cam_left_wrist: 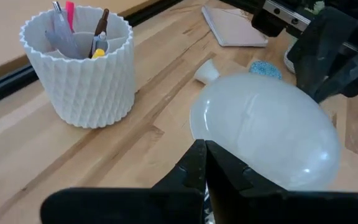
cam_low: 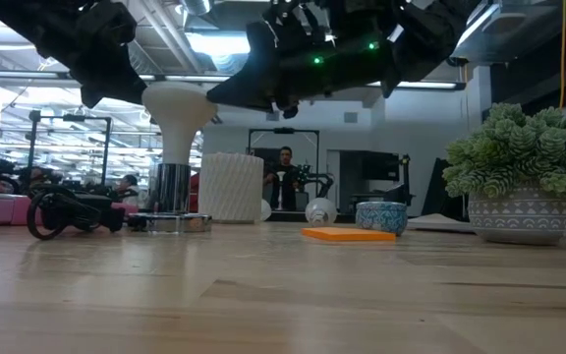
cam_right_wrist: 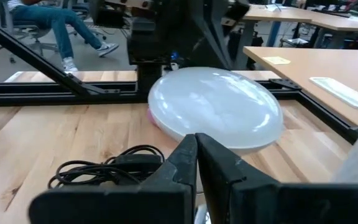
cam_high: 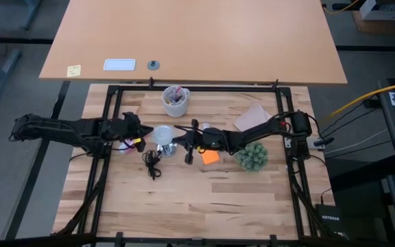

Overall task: Screw lightbulb
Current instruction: Remove the light bulb from the silver lamp

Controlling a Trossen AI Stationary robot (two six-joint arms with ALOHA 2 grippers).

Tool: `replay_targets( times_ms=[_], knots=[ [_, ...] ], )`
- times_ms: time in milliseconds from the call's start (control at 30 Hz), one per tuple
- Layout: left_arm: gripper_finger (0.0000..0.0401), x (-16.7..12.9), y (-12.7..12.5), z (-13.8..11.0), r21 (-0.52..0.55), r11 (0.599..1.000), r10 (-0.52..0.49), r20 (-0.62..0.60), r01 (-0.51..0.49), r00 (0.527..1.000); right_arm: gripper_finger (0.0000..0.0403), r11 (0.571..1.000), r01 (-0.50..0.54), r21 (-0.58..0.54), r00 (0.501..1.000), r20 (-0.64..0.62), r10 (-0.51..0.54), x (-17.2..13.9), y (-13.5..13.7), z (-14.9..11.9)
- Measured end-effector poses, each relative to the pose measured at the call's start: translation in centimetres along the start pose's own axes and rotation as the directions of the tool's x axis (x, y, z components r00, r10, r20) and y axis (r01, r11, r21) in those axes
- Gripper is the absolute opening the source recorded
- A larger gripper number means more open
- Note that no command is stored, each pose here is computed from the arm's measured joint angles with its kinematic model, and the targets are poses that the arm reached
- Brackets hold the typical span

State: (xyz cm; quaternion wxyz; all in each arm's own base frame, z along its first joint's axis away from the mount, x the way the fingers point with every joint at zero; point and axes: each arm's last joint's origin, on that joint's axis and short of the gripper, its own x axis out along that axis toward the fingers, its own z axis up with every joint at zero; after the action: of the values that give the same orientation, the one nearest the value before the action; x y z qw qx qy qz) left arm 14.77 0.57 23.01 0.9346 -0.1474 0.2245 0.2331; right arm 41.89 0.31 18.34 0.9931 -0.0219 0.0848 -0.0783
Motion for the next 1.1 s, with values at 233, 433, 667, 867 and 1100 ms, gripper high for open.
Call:
replay_targets(
  times_ms=[233, 433, 667, 867, 1100],
  knots=[
    [0.0000, -0.2, -0.2, -0.3, -0.031, 0.999, -0.013, -0.019, 0.012, 1.000, 0.0019, 0.999, 0.036, -0.003, 0.999, -0.004, -0.036, 0.0, -0.3, 0.0],
    [0.0000, -0.4, -0.5, -0.3, -0.053, 0.997, -0.049, -0.028, 0.047, 0.998, 0.0019, 0.992, 0.122, -0.011, 0.992, -0.023, -0.122, 0.0, -0.7, -0.2],
    [0.0000, -1.1, -1.1, -0.4, -0.045, 0.986, -0.160, -0.021, 0.159, 0.987, 0.0019, 0.991, 0.132, -0.006, 0.991, -0.033, -0.133, 0.2, -1.6, -0.4],
    [0.0000, -1.3, -1.4, -0.4, -0.031, 0.986, -0.164, -0.007, 0.164, 0.986, 0.0019, 0.988, 0.157, -0.003, 0.987, -0.017, -0.157, 0.3, -2.4, -0.2],
    [0.0000, -1.5, -1.5, 0.3, 0.011, 0.989, -0.149, 0.088, 0.149, 0.985, 0.0019, 0.983, 0.176, -0.045, 0.984, 0.014, -0.175, -0.6, -2.3, 1.7]
  ],
)
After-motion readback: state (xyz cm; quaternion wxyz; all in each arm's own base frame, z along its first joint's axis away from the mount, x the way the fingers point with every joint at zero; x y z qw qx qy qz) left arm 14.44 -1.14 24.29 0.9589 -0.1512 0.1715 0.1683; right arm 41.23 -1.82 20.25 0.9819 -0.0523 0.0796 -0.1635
